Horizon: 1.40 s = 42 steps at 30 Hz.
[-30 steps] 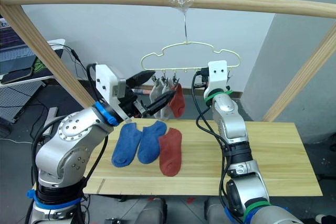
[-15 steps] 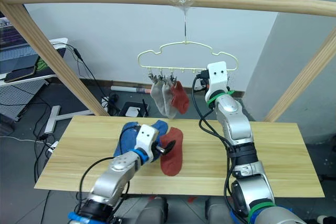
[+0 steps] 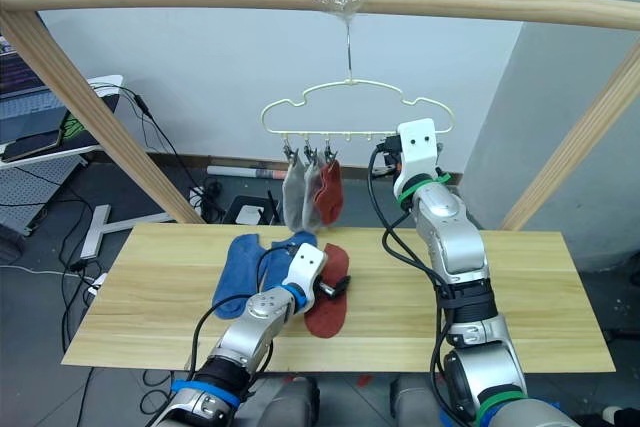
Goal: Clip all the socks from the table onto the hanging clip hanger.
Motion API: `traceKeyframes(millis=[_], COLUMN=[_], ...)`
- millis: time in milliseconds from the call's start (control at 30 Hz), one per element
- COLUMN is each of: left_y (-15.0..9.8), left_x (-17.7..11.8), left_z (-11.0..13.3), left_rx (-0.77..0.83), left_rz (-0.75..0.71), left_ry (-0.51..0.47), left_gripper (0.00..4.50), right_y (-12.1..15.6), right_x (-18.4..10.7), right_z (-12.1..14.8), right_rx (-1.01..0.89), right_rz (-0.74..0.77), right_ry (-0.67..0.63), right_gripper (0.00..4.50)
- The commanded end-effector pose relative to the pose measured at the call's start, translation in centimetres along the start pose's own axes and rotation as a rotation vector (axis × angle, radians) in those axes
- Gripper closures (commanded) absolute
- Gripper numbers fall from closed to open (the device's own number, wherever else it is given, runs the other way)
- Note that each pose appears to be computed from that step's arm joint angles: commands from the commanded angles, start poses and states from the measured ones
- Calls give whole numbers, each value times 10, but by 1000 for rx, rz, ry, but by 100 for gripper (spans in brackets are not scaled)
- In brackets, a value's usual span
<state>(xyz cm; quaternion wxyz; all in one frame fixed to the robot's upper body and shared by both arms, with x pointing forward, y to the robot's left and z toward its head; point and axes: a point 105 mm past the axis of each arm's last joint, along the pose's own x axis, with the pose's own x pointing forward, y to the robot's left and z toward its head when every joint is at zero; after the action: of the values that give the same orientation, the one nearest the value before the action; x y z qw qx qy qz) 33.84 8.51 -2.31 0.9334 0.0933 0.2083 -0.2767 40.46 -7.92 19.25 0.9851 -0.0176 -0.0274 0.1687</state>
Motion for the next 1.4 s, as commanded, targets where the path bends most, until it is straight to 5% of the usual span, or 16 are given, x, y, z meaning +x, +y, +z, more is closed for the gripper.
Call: traceKeyframes(millis=[33, 233, 533, 733, 833, 933, 1067, 1400], left_y=[-12, -17, -18, -24, -36, -37, -40, -45], left_x=[-1, -3, 0, -8, -29, -43, -56, -50], left_z=[-32, -42, -31, 11, 68, 94, 122, 168], left_rx=[-34, 263, 239, 109, 38, 63, 96, 243], left_rz=[-43, -89, -77, -178, -310, -336, -343, -256], left_ry=[114, 124, 50, -137, -373, -471, -554, -674], left_gripper=[38, 190, 449, 449, 449, 449, 449, 449], right_y=[-4, -6, -15, -35, -42, -44, -45, -37], right_x=[-4, -4, -6, -11, -12, -13, -19, -23], right_z=[8, 7, 6, 7, 11, 12, 10, 17], right_rx=[3, 4, -6, 141, 308, 438, 576, 656], right_rz=[-14, -19, -3, 4, 21, 32, 36, 32], right_ry=[-31, -24, -6, 70, 144, 209, 333, 405], right_gripper=[450, 450, 450, 450, 450, 450, 450, 450])
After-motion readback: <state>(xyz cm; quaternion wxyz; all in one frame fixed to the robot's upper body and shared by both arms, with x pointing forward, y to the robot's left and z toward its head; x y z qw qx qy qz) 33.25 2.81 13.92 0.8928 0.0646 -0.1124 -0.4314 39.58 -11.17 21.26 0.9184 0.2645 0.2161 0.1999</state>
